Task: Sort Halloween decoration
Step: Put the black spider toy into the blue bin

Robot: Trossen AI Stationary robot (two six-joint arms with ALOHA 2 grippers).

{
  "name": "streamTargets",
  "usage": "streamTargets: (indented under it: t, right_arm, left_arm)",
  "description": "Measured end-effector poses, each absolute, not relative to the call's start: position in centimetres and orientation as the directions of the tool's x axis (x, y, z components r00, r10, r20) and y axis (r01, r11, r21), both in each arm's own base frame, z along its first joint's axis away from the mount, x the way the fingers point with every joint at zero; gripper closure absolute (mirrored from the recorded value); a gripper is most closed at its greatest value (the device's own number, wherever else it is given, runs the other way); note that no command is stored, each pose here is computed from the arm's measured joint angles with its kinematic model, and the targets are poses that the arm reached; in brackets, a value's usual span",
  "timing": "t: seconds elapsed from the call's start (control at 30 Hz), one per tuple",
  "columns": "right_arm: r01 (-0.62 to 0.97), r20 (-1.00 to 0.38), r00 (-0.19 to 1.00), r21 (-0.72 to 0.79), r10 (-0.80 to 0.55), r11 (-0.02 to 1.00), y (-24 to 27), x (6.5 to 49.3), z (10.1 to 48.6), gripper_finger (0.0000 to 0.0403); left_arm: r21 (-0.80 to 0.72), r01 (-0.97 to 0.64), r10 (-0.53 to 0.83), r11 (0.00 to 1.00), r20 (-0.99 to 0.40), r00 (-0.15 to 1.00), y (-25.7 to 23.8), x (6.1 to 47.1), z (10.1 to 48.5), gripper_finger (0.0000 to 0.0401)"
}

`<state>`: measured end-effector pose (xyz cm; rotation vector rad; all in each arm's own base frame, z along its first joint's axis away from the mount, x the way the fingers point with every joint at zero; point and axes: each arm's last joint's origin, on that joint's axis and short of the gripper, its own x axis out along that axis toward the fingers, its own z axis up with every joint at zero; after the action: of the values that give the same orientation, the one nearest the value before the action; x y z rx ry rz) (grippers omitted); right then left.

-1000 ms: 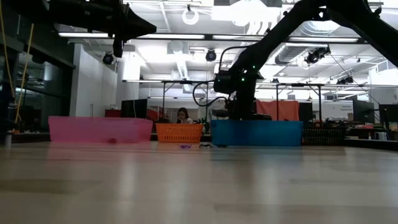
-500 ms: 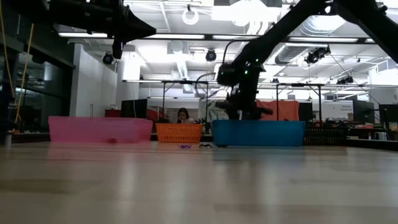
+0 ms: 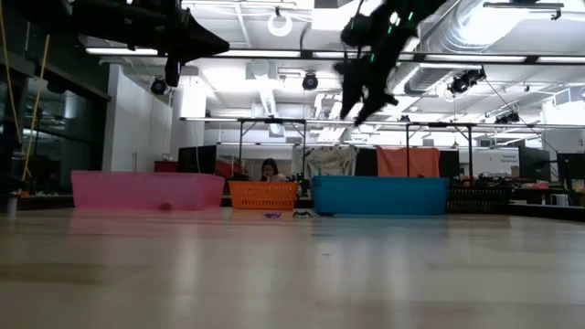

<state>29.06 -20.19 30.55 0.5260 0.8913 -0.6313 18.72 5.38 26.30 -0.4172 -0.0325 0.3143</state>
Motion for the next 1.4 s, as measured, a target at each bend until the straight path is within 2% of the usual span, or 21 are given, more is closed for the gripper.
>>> streamTargets:
  t: [0.17, 0.27, 0.43, 0.57, 0.7, 0.83, 0.9, 0.97, 1.13, 1.17, 1.27, 1.4]
  right_arm:
    - [0.503, -0.741, 0.625, 0.142, -0.245, 0.853, -14.3, 28.5, 35.4, 0.0176]
    - [0.417, -0.665, 0.712, 0.143, -0.224, 0.898, -10.8, 27.2, 36.4, 0.0176]
    - [0.376, -0.513, 0.839, 0.302, -0.183, 0.876, -6.4, 23.4, 33.9, 0.0176]
    - [0.254, -0.302, 0.945, 0.440, -0.125, 0.861, -3.7, 21.9, 31.2, 0.0176]
    - [0.128, -0.134, 0.988, 0.392, -0.081, 0.911, -2.3, 21.8, 29.2, 0.0176]
    - [0.167, -0.133, 0.983, 0.368, -0.126, 0.915, -1.9, 22.1, 28.3, 0.0179]
    - [0.176, -0.128, 0.982, 0.365, -0.138, 0.914, -1.9, 22.2, 28.5, 0.0195]
    - [0.174, -0.121, 0.983, 0.357, -0.140, 0.918, -2.0, 22.3, 28.7, 0.0232]
    - [0.138, -0.114, 0.988, 0.327, -0.105, 0.935, -2.7, 22.3, 29.0, 0.0380]
    - [0.125, -0.114, 0.989, 0.327, -0.093, 0.937, -2.9, 22.3, 29.0, 0.0388]
    - [0.121, -0.115, 0.989, 0.311, -0.089, 0.943, -3.3, 22.2, 29.0, 0.0380]
    - [0.123, -0.108, 0.989, 0.256, -0.098, 0.959, -3.6, 22.2, 29.1, 0.0399]
  left_arm:
    - [-0.403, -0.294, 0.307, 0.867, -0.033, 0.951, 5.4, 18.7, 26.3, 0.0401]
    - [-0.393, -0.295, 0.307, 0.871, -0.033, 0.951, 5.4, 18.7, 26.3, 0.0401]
    - [-0.379, -0.296, 0.307, 0.877, -0.033, 0.951, 5.4, 18.7, 26.3, 0.0401]
    - [-0.379, -0.296, 0.307, 0.877, -0.033, 0.951, 5.4, 18.7, 26.3, 0.0401]
    - [-0.374, -0.297, 0.307, 0.879, -0.033, 0.951, 5.4, 18.7, 26.3, 0.0401]
    - [-0.347, -0.298, 0.307, 0.889, -0.031, 0.951, 5.4, 18.7, 26.3, 0.0401]
    - [-0.347, -0.298, 0.307, 0.889, -0.030, 0.951, 5.4, 18.7, 26.3, 0.0401]
    - [-0.346, -0.298, 0.307, 0.890, -0.029, 0.951, 5.4, 18.7, 26.3, 0.0401]
    - [-0.269, -0.287, 0.291, 0.919, -0.028, 0.956, 5.3, 18.8, 26.3, 0.0401]
    - [-0.247, -0.274, 0.276, 0.929, -0.028, 0.961, 5.2, 18.8, 26.3, 0.0401]
    - [-0.215, -0.205, 0.204, 0.955, -0.026, 0.979, 4.7, 18.9, 26.4, 0.0401]
    - [-0.231, -0.140, 0.137, 0.963, -0.029, 0.990, 4.0, 19.1, 26.3, 0.0401]
